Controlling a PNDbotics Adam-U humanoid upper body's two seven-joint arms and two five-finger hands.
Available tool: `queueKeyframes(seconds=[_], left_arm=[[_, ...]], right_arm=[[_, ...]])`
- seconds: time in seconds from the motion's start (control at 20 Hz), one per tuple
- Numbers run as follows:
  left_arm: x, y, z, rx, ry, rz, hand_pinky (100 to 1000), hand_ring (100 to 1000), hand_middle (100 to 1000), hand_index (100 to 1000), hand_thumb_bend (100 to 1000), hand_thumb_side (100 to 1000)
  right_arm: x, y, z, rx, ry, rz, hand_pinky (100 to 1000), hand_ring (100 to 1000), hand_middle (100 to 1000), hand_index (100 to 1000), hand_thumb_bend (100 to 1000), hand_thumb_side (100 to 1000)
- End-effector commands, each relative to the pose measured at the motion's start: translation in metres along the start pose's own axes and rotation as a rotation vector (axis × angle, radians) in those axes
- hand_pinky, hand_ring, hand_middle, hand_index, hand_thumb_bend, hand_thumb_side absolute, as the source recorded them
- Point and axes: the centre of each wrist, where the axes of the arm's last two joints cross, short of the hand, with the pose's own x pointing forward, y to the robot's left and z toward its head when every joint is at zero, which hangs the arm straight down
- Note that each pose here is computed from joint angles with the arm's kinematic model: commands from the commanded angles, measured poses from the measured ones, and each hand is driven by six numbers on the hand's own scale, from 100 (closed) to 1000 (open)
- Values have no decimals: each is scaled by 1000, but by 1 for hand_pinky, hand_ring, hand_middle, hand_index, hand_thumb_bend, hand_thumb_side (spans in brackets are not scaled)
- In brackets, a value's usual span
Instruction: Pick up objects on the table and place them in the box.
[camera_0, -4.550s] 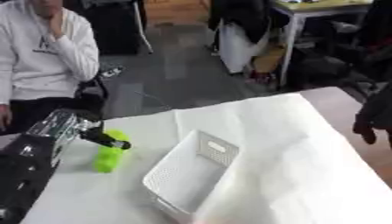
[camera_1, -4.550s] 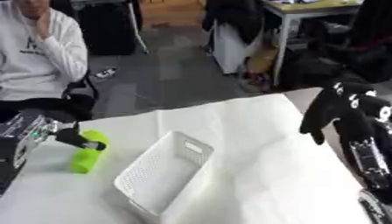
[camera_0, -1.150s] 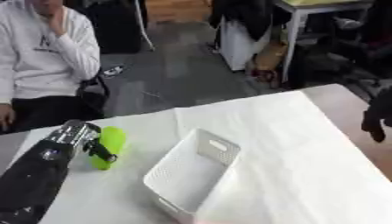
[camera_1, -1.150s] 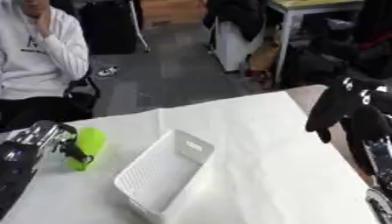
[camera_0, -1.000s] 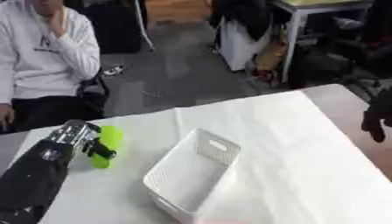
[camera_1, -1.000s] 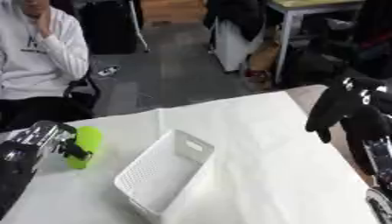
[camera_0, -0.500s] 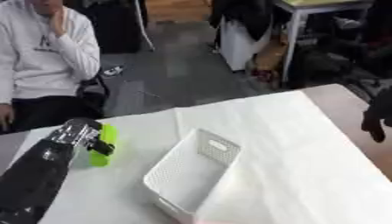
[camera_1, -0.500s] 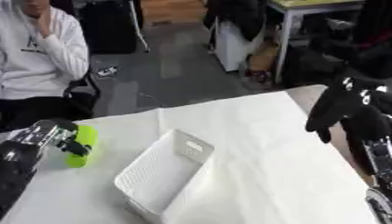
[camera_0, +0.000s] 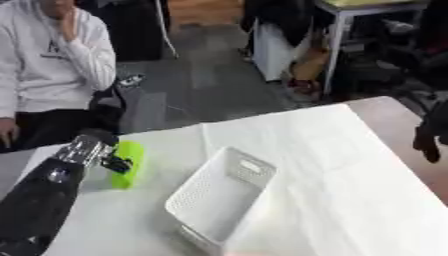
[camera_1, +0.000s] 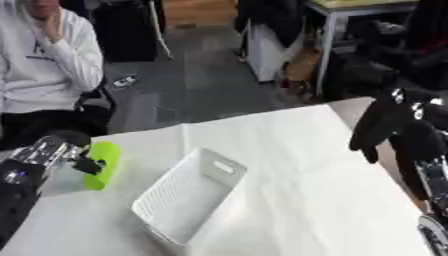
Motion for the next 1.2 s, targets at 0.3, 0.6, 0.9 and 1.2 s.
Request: queueKeyframes(seconds=[0.3, 0.6, 0.9, 1.2], left_arm=[[-18, 19, 4, 91, 52, 20, 293, 609, 662, 586, 588, 1000], [-11, 12, 1, 72, 14, 91, 436, 775, 814, 737, 794, 1000], [-6, 1, -2, 25, 18, 130, 529, 845, 872, 775, 923, 1000], [-6, -7, -4, -13, 56, 148, 545, 856, 880, 783, 936, 1000]], right_arm=[[4, -4, -3, 14, -12, 20, 151, 395, 460, 517, 100, 694], [4, -3, -4, 14, -17, 17, 151, 395, 460, 517, 100, 692], [4, -2, -8, 13, -31, 9, 151, 396, 461, 518, 100, 696], [5, -1, -14, 13, -47, -4, 151, 396, 462, 520, 100, 699]])
